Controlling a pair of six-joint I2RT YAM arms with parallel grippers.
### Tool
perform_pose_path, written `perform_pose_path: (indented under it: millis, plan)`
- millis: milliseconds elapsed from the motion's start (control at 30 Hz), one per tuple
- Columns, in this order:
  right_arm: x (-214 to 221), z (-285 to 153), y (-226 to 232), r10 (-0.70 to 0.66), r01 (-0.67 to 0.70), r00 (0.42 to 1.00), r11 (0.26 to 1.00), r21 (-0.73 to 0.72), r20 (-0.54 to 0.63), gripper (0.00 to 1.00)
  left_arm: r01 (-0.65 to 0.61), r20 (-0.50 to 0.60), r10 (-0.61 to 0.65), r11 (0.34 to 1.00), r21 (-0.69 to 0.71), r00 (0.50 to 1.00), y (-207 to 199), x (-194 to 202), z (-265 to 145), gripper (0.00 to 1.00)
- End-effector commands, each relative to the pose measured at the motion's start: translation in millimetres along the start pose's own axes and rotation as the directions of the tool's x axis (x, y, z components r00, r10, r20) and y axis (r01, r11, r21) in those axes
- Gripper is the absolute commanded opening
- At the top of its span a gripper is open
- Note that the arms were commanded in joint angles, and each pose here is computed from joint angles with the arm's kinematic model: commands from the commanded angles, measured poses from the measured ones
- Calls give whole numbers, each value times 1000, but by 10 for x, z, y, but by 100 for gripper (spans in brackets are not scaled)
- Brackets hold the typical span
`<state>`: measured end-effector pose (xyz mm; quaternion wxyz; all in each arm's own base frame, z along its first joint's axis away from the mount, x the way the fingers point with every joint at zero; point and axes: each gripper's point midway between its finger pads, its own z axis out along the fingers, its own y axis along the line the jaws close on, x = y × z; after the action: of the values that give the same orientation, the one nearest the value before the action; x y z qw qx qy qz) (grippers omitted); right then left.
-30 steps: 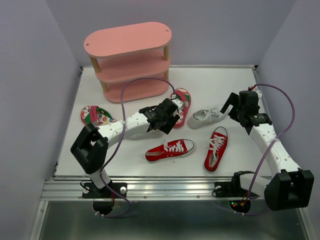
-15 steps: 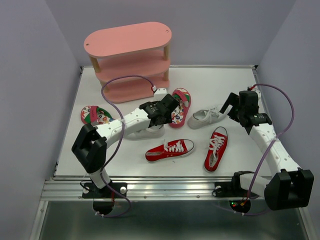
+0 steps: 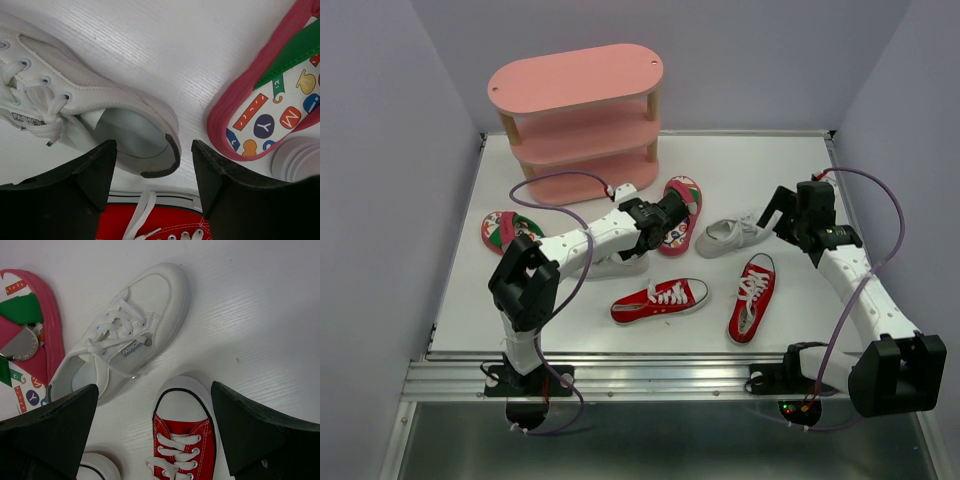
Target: Place and organize the shoes onto the shoe shelf
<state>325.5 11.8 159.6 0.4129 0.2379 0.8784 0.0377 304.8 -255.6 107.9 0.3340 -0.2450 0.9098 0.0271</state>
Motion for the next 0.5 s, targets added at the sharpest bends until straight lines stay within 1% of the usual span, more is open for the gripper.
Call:
perform_pose_path:
  millis: [0,100,200,333,367,400,467]
  plan:
    - [-106,-22,107,5,-5,1000,999,-41,18,100,75,25,-74,996,-41,997,105,-66,110,71]
    - [-109,-16,109,2,-2,1000,999,-41,18,100,78,29,-77,996,-35,997,70,-65,198,69]
    - [-86,-17,98,-1,2,1000,999,-40,15,100,89,39,-87,995,-44,995,59,-75,293,65]
    - [-45,-2,85,0,0,1000,999,-39,5,100,91,49,-90,995,-40,995,18,-73,368,55]
    - [-39,-4,88,0,1,1000,999,-41,2,100,88,49,-86,995,-39,995,-2,-60,395,49]
    - [-34,-1,83,-1,1,1000,999,-38,2,100,84,49,-82,996,-37,995,-16,-58,404,49]
    - [-44,-24,76,7,-7,1000,999,-39,11,100,51,45,-50,998,-25,998,-62,-34,445,41]
